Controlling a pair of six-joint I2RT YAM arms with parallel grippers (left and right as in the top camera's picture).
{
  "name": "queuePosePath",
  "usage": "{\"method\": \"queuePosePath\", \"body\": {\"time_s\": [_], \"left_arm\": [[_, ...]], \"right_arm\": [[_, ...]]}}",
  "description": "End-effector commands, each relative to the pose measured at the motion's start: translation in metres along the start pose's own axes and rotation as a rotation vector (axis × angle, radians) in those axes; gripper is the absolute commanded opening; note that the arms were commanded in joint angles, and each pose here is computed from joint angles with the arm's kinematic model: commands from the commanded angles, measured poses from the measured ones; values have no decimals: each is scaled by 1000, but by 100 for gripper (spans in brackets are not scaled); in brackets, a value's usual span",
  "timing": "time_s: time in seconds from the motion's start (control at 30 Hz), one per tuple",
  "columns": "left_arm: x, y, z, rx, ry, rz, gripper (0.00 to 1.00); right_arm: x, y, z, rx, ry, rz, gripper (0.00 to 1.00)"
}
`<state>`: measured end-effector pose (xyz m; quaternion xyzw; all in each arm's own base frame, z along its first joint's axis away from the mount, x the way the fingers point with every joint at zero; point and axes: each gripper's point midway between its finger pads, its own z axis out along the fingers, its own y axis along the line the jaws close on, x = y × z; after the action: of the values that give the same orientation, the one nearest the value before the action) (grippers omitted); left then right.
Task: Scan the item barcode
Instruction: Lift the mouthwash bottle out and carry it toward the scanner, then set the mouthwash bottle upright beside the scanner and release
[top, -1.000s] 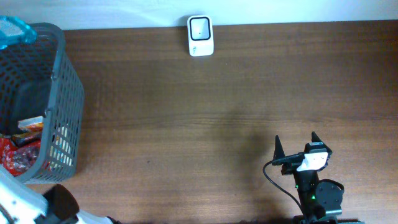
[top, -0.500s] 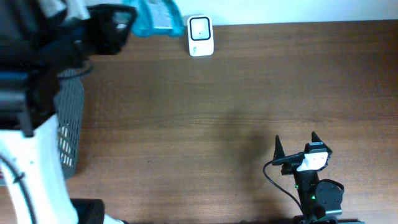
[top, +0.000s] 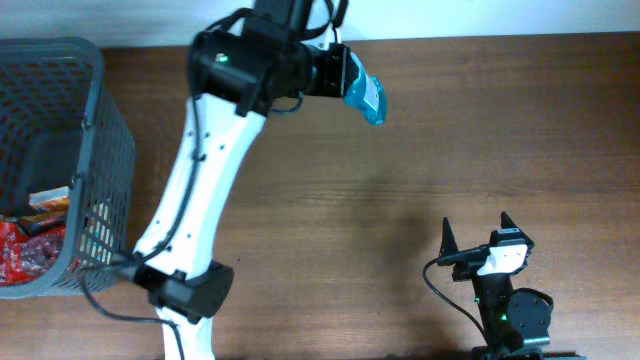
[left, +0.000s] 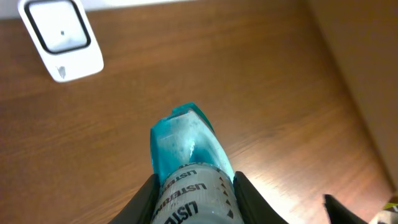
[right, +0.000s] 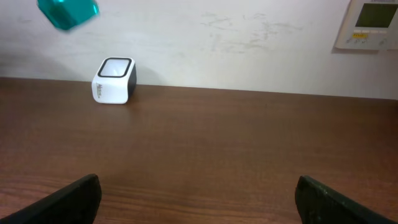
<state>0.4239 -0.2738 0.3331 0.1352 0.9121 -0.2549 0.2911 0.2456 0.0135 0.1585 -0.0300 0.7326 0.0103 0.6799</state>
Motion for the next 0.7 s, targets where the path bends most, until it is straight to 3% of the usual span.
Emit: {"method": "queuePosePath", "body": {"time_s": [0.0, 0.3, 0.47, 0.67], "left_arm": [[7, 7, 27, -79, 28, 11, 4], [59, 17, 136, -196, 206, 63, 6], [56, 32, 145, -389, 146, 130, 8], [64, 26, 158, -392, 154, 150, 11]], "right_arm": [[3, 1, 0, -1, 5, 3, 98], [3, 1, 0, -1, 5, 3, 98], [3, 1, 0, -1, 5, 3, 98], [3, 1, 0, -1, 5, 3, 98]]}}
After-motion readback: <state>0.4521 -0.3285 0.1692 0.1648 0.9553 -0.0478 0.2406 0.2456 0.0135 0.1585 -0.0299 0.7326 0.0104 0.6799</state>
